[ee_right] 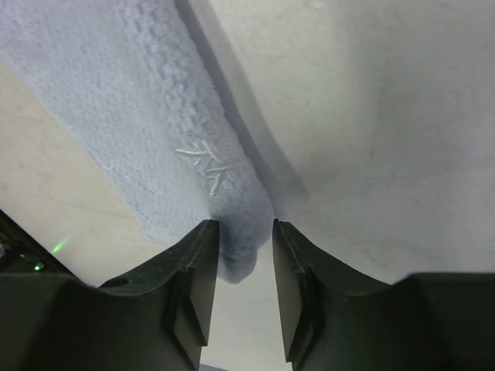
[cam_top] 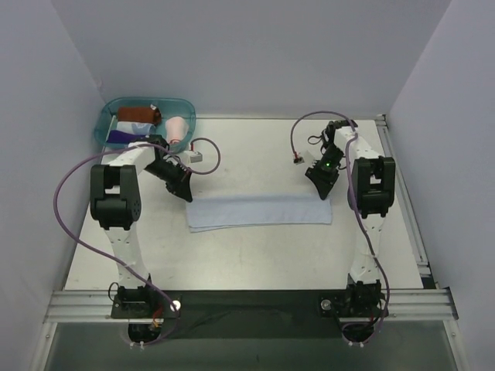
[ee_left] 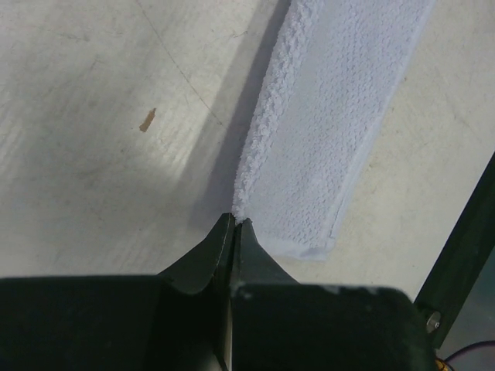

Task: Roll the towels
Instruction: Fold the towel

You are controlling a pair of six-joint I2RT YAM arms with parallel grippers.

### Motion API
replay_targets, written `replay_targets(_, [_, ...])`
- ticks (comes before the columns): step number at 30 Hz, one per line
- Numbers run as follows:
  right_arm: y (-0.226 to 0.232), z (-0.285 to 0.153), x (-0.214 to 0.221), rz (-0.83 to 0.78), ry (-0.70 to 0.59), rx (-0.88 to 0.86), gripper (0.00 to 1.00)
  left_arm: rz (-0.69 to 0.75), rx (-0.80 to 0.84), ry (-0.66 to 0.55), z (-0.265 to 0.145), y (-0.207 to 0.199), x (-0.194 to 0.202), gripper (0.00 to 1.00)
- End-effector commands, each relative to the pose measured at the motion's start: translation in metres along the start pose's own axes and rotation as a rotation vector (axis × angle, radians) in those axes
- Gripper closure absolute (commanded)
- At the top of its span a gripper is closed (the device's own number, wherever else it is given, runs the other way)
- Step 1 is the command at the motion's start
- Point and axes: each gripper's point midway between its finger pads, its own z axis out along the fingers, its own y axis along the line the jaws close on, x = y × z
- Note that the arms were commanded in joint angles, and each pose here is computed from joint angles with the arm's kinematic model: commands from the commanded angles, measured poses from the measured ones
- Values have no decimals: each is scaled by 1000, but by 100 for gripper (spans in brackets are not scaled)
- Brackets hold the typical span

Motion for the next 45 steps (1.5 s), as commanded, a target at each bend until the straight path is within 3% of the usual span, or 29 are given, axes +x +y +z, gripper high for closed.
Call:
replay_targets(1, [-3,0,6,59,42,25,63,5,-39,-23,3,13,-8,94])
replay_targets(5, [-27,-12,3,146,16,172,44,-9,-101,-39,0,17,-9,71])
replay_targets(6, [-30,-16,3,212,3,206,42,-21,-113,-40,-3,14,-7,61])
replay_targets(9, [-39,-46,6,338,-70,291,41,-38,-155,-51,-10,10,-2,51])
replay_targets(13, [-23,-75,15,627,-212,293,43,-81,-294,-121,-35,2,-4,38])
replay_targets(17, [-1,-70,16,770,-299,191,55,-39,-371,-209,-47,-6,-16,36])
replay_targets(19, [10,-60,14,812,-321,127,67,-33,-369,-220,-46,-14,-16,38])
replay_targets(21, [19,-51,12,866,-322,73,67,-30,-355,-219,-41,-22,-18,39])
replay_targets(23, [27,-37,13,920,-309,32,55,-28,-331,-210,-33,-30,-16,39])
replay_targets(26, [22,-19,24,956,-277,68,52,-35,-314,-223,-30,-36,-17,39])
replay_targets(32, [7,4,22,996,-266,84,55,-34,-308,-235,-29,-41,-19,39])
replay_targets(45, [-2,31,27,1023,-116,245,68,-26,-345,-241,-35,-37,-23,38])
